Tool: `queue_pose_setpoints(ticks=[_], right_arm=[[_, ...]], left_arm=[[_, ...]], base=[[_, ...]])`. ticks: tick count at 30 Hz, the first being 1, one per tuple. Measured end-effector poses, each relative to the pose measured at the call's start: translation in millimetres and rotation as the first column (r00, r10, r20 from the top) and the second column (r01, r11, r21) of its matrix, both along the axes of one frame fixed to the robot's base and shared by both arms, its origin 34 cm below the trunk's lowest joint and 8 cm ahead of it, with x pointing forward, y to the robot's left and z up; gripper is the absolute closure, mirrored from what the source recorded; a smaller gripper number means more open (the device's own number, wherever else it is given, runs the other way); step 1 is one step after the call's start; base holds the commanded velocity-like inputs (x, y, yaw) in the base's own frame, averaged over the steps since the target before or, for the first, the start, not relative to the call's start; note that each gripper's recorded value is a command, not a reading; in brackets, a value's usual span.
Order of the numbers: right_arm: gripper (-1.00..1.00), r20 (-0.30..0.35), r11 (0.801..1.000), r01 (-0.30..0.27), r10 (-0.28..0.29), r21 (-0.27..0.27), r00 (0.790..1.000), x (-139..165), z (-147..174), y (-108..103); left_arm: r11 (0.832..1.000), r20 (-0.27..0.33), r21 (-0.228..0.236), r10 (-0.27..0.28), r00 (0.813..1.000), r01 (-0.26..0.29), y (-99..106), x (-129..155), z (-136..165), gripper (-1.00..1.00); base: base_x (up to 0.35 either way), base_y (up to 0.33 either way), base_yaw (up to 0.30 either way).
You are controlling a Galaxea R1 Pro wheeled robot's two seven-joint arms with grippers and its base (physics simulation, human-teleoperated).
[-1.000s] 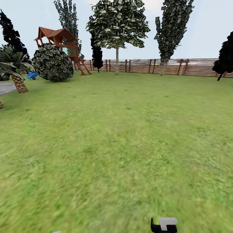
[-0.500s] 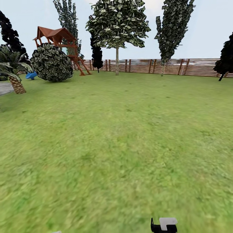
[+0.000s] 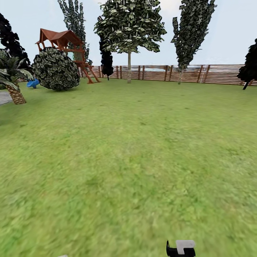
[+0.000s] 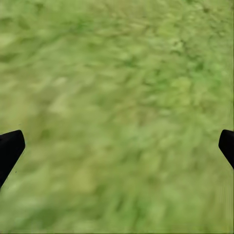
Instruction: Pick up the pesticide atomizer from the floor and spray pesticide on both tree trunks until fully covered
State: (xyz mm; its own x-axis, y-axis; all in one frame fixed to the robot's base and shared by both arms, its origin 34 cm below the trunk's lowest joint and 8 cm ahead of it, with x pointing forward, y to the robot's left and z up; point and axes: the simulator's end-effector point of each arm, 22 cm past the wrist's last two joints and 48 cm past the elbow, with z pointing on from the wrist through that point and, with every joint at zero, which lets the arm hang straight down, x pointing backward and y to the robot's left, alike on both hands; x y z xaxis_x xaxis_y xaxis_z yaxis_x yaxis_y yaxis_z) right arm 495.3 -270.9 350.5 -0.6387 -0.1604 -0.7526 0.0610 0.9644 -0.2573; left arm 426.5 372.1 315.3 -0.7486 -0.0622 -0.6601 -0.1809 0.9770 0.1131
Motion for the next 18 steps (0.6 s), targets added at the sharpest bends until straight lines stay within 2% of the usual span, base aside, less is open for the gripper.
queue_pose_setpoints(ticks=[18], right_arm=[[-1.0, 0.0, 1.0, 0.001, -0.001, 0.0, 1.0, -0.1, -0.1, -0.1]], left_arm=[[1.0, 0.001, -0.001, -0.001, 1.0, 0.001, -0.9, 0.4, 0.0, 1.0]], base=[[0.337, 0.0, 0.0]])
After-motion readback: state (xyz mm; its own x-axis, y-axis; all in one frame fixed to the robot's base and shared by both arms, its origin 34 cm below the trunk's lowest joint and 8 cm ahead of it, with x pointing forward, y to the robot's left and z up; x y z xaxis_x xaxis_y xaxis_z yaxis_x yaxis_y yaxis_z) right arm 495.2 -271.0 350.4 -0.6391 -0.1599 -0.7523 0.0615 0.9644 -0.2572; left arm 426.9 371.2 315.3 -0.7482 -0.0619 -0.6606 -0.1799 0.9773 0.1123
